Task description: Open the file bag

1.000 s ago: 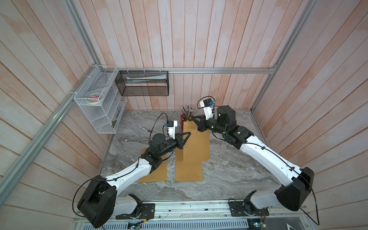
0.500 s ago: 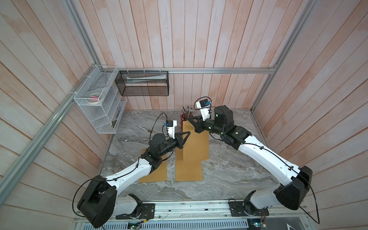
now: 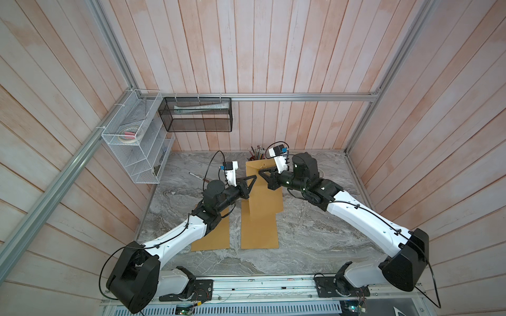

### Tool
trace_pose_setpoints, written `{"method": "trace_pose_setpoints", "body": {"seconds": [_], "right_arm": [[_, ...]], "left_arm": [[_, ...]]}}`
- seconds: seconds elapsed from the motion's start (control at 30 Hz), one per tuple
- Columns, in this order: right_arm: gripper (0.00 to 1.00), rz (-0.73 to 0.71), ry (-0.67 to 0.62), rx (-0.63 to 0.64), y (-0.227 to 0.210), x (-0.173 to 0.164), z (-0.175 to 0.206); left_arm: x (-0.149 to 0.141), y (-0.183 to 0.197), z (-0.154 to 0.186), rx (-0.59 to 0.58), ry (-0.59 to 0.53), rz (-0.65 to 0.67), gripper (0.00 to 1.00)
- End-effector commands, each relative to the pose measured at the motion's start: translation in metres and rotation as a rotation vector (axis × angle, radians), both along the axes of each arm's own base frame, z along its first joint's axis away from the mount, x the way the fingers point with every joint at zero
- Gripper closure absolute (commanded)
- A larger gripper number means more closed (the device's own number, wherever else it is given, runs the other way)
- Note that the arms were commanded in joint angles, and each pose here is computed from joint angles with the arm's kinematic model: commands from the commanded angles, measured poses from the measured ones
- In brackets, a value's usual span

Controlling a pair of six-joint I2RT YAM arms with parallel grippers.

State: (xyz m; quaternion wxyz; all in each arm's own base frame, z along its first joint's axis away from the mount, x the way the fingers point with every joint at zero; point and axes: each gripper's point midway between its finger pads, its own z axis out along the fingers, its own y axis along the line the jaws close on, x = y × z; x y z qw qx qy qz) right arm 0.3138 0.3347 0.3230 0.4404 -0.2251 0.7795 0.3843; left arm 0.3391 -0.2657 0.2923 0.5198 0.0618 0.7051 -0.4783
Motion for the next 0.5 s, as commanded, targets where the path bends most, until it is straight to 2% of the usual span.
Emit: {"method": "trace_pose_setpoints", "body": {"seconds": [0.0,0.47], "right_arm": [[1.00,0.013,-0.004,0.046,0.000,-0.010,0.008],[1.00,-0.032,0.061,0.023,-0.013,-0.015,-0.022]], "left_arm": [[0.008,0.006,0.017,-0.035,-0.029,0.032,1.00],[0.012,0.021,0.026,-0.059,-0.051,0.067,1.00]]}}
